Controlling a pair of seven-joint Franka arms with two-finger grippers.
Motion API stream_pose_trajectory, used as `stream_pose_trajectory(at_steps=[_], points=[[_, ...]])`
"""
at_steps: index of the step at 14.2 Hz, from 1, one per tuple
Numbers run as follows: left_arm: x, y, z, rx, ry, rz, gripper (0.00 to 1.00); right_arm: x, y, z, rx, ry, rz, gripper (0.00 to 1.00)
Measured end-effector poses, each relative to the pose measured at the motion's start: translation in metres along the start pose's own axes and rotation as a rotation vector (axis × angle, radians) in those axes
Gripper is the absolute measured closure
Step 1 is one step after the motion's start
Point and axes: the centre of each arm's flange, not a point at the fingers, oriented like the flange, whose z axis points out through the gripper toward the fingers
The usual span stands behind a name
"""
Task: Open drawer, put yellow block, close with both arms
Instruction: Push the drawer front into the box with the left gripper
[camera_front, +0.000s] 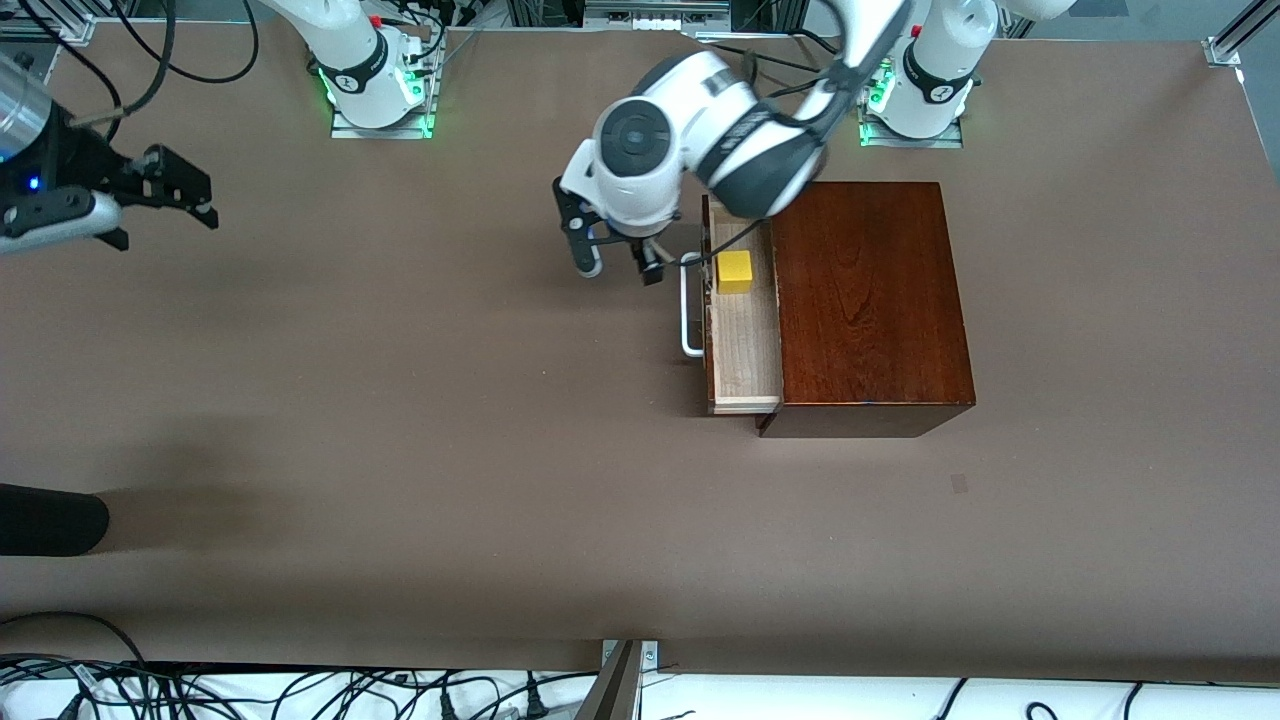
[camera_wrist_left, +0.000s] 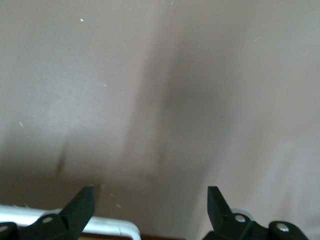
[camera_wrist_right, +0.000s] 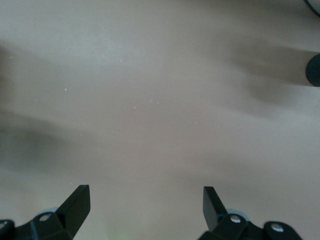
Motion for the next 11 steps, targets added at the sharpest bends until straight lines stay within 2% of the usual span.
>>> stream_pose_trajectory(at_steps=[3, 6, 8, 11], points=[[0.013, 0.002, 0.030, 0.099, -0.041, 0.143, 0.00, -0.001, -0.001, 0.004, 0.008, -0.042, 0.001, 0.00], [0.001, -0.024, 0.029, 0.102, -0.060, 0.343, 0.00, -0.012, 0.002, 0.001, 0.015, -0.070, 0.014, 0.00], [-0.007, -0.039, 0.036, 0.085, -0.080, 0.378, 0.00, -0.018, 0.005, 0.000, 0.020, -0.090, 0.021, 0.00], [-0.018, -0.056, 0.054, 0.060, -0.112, 0.366, 0.00, -0.023, 0.001, -0.001, 0.018, -0.093, 0.014, 0.00]])
